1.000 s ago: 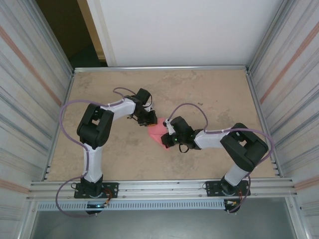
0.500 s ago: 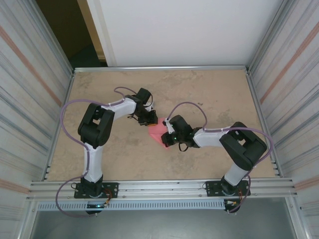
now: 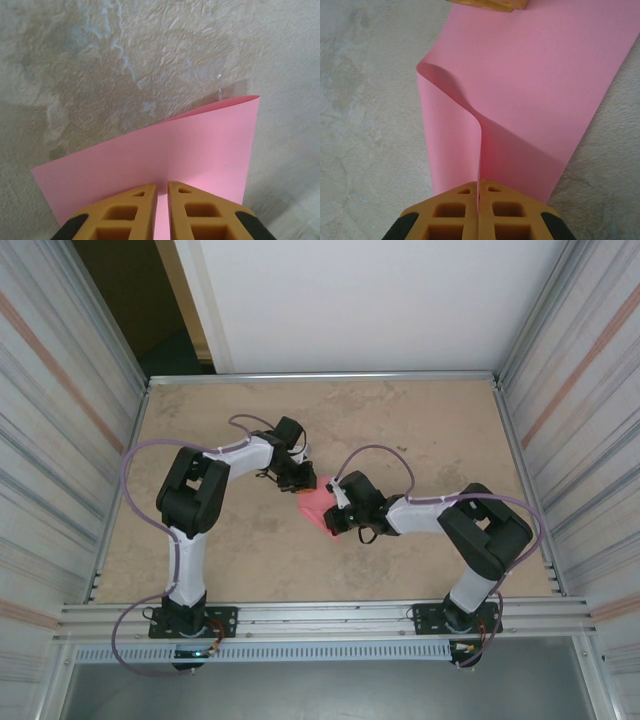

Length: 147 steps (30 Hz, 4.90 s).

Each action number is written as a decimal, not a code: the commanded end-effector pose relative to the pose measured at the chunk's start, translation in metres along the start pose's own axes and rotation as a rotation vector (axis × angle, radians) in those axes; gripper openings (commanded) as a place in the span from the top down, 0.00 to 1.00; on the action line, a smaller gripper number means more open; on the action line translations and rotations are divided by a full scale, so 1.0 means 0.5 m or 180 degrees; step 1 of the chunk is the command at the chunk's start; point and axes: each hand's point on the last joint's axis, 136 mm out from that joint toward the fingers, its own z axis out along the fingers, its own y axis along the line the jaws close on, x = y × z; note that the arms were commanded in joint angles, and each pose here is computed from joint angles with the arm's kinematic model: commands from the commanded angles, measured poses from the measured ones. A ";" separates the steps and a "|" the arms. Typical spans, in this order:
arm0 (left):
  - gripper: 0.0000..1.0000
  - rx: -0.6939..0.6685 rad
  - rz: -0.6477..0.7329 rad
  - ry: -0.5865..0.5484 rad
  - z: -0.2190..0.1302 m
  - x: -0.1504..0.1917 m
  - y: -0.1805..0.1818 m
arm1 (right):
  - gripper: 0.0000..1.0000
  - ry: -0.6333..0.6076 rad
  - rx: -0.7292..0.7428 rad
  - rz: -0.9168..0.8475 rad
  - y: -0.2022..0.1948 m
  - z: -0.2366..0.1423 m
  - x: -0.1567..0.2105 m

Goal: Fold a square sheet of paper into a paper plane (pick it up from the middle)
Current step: Third fold the triangle at the center of the table.

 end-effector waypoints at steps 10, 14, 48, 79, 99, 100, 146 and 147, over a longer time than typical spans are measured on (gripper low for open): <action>0.84 -0.0245 -0.0024 0.0280 0.046 0.043 0.042 | 1.00 -0.0002 0.0047 -0.0063 -0.005 0.010 -0.013; 0.85 -0.0245 -0.0026 0.0286 0.047 0.044 0.043 | 1.00 0.0000 0.0067 -0.0078 -0.006 0.010 -0.013; 0.75 0.0431 -0.0082 -0.0312 -0.077 -0.018 -0.053 | 1.00 0.0106 0.0016 0.0089 -0.006 0.002 -0.007; 0.85 0.0052 -0.0187 0.0243 0.021 0.066 0.025 | 1.00 0.0181 0.0024 0.0172 -0.001 -0.008 -0.019; 0.85 0.0051 -0.0176 0.0264 0.024 0.068 0.021 | 1.00 0.0226 0.0049 0.0163 -0.004 0.002 -0.018; 0.85 0.0049 -0.0172 0.0258 0.024 0.067 0.021 | 1.00 0.0240 0.0052 0.0165 -0.005 0.003 -0.016; 0.81 0.0746 -0.0514 -0.0347 -0.079 0.115 -0.070 | 1.00 0.0471 0.0159 0.0256 -0.027 0.026 0.018; 0.82 0.0755 -0.0518 -0.0317 -0.072 0.119 -0.071 | 1.00 0.0473 0.0162 0.0260 -0.028 0.027 0.018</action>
